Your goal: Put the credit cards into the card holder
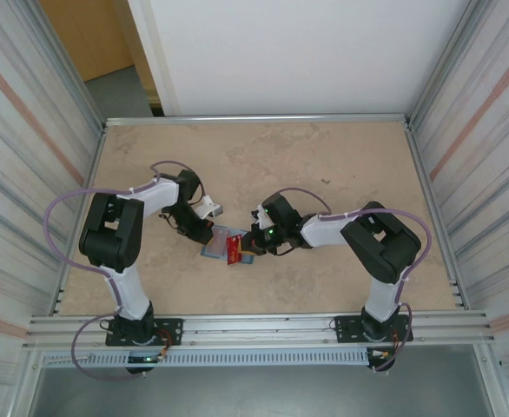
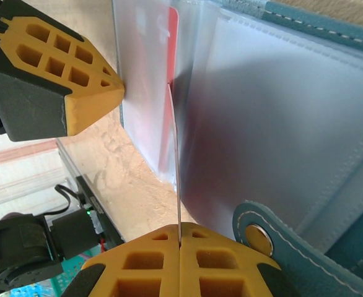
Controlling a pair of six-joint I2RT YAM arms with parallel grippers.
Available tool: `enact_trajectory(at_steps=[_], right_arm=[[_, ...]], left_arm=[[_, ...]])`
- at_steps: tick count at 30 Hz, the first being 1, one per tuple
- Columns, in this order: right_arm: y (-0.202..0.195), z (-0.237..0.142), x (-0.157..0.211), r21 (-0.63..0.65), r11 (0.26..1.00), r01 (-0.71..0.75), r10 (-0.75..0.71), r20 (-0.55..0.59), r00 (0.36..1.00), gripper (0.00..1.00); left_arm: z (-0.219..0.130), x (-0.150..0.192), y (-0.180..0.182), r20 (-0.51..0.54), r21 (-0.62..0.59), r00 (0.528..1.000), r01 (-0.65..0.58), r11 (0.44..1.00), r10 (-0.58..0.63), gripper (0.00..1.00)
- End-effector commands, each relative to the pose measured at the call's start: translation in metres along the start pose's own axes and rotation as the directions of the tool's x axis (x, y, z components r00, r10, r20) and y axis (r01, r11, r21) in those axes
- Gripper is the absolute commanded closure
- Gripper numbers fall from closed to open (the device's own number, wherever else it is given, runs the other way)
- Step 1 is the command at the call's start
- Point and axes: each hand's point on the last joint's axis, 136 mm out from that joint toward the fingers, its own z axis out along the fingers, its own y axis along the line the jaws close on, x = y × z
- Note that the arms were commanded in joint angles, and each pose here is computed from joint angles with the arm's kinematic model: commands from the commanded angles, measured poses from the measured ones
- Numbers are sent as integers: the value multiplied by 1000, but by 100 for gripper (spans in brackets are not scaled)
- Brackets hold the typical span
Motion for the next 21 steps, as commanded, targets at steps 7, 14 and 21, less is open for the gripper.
enact_trajectory(at_steps=[7,14,21], right_arm=[[3,1,-1,-2,1000,-15,15,13,1000,100],[3,7,-8,0,1000,-20,20,22,1000,100],[-5,12,-14,17,999,-45,44,46,998,100]], left_arm=[[-2,6,-1,-9,-7,1000,-18,1000,17,100],[-2,7,-2,-7,-4,1000,-19,1000,19,100],[-2,6,-1,-7,-2,1000,-18,1000,18,100]])
